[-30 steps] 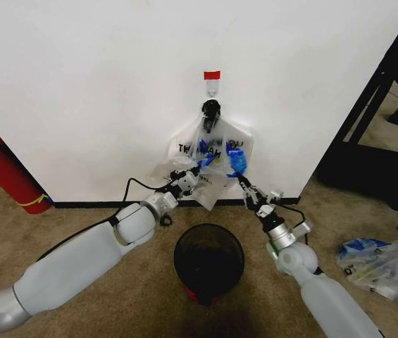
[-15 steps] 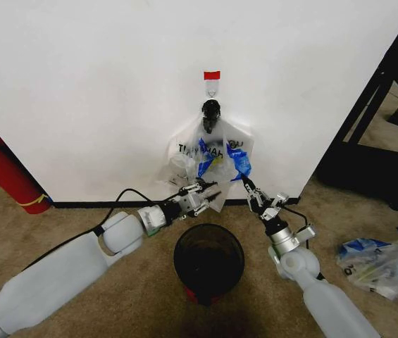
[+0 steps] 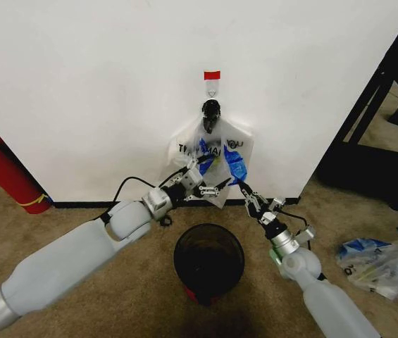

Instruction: Pick up the garbage bag from the wall and place it over the trash bin.

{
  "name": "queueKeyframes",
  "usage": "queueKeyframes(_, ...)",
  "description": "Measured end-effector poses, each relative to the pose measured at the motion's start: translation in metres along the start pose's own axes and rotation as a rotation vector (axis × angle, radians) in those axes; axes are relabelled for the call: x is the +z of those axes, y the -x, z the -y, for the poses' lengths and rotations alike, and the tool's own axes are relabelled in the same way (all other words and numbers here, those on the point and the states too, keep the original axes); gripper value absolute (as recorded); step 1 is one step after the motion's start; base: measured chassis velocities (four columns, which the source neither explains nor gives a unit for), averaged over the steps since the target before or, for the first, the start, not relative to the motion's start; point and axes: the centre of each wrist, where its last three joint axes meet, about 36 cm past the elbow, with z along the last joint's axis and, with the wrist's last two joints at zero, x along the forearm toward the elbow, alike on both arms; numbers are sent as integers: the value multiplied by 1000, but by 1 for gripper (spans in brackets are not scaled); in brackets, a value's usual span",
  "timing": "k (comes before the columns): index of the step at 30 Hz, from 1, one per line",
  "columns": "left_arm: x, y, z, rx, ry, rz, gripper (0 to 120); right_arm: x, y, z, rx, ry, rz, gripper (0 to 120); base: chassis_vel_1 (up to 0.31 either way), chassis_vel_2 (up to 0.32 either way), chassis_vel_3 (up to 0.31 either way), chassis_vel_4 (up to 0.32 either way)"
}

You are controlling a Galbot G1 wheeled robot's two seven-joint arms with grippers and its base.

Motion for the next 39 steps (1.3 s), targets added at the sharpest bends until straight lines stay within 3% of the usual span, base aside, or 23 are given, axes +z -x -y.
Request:
queueKeyframes(3,3,4,0,-22,19,-30,82,-3,-3,1,-9,3,5,0,0,0,0,0)
queueKeyframes(4,7,8,1,-36,39,-59,73,-6,-6,1,-25,9,9,0,0,0,0,0)
queueKeyframes(7,10,10,2,-37,64,-81,67,-8,-8,0,-39,12,13,0,0,0,0,0)
queueKeyframes(12,20,15,5,-26,141,-117,44,-13,-7,-4,-62,15,25,0,0,0,0,0)
queueKeyframes(15,24,18,6,-22,169,-129,39,-14,-6,-5,-72,16,27,0,0,0,0,0)
queueKeyframes(19,27,22,5,-22,201,-147,43,-15,-3,-8,-84,19,28,0,0,0,0,0)
queueKeyframes(24,28,25,2,-26,210,-155,46,-15,-1,-10,-91,19,29,0,0,0,0,0)
queueKeyframes(28,28,24,0,-30,206,-156,35,-16,0,-9,-91,17,30,0,0,0,0,0)
queueKeyframes(34,27,18,-6,-62,164,-175,8,-21,1,-4,-73,3,38,0,0,0,0,0)
queueKeyframes(39,26,16,-4,-97,114,-179,0,-24,0,-2,-65,-5,43,0,0,0,0,0)
